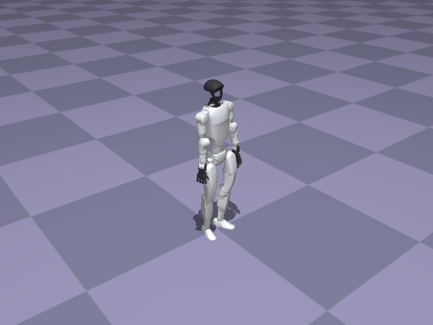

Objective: Upper body actions

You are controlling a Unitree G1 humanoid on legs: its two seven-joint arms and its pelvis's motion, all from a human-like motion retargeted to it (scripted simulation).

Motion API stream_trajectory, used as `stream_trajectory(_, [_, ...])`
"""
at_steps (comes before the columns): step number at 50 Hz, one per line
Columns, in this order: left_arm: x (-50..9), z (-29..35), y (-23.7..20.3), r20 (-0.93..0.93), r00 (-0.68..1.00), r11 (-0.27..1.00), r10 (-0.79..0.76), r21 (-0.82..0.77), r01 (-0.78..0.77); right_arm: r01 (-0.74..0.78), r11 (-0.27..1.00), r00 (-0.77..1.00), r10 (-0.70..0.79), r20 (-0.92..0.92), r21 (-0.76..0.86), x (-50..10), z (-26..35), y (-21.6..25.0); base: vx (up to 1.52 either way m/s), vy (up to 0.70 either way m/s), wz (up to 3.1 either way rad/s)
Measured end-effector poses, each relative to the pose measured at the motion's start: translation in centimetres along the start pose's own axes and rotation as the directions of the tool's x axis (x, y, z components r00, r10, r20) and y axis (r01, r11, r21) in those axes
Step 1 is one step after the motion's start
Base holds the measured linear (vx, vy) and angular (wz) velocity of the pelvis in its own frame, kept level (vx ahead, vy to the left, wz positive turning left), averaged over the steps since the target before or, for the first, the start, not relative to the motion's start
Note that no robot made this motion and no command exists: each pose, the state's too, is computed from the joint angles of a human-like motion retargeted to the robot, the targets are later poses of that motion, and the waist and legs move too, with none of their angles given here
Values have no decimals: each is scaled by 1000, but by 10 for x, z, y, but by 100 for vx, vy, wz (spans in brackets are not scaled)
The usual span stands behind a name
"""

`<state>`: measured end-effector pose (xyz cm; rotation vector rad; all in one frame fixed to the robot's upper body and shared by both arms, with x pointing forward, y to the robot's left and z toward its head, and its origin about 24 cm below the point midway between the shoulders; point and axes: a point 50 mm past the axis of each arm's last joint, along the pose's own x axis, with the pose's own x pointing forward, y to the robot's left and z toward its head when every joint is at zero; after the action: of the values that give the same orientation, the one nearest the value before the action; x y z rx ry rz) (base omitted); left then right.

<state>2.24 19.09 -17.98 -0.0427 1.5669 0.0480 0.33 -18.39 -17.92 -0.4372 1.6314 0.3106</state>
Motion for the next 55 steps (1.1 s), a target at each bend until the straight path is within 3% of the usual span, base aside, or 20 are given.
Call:
stream_trajectory(7, [-2,-47,0,-167,985,994,33,-95,-49,-13,958,982,67,179,-288,-5,52,-11,7,15,-39])
stream_trajectory(12, [-4,-71,-2,-219,975,992,31,-109,-56,52,937,977,24,210,-347,-8,60,-22,7,21,-30])
stream_trajectory(15, [-4,-77,-2,-228,973,992,37,-106,-63,66,951,979,-3,203,-303,-7,55,-25,5,25,-15])
stream_trajectory(24, [-4,-65,8,-199,977,987,73,-123,-99,100,989,981,-116,157,105,-3,29,-31,-1,20,30])
stream_trajectory(28, [-5,-53,17,-183,978,986,102,-110,-123,112,974,984,-136,112,197,-2,12,-30,-3,7,61])
stream_trajectory(34, [-4,-28,22,-106,989,992,99,-67,-107,166,968,986,-169,4,187,-1,-19,-28,-4,4,47])
stream_trajectory(46, [-2,13,10,24,998,998,62,-20,-61,132,974,990,-119,-81,186,0,-42,-8,-5,2,29])
stream_trajectory(55, [0,-24,3,-78,996,999,39,-18,-40,149,981,989,-150,0,123,1,-26,-11,6,-2,-13])
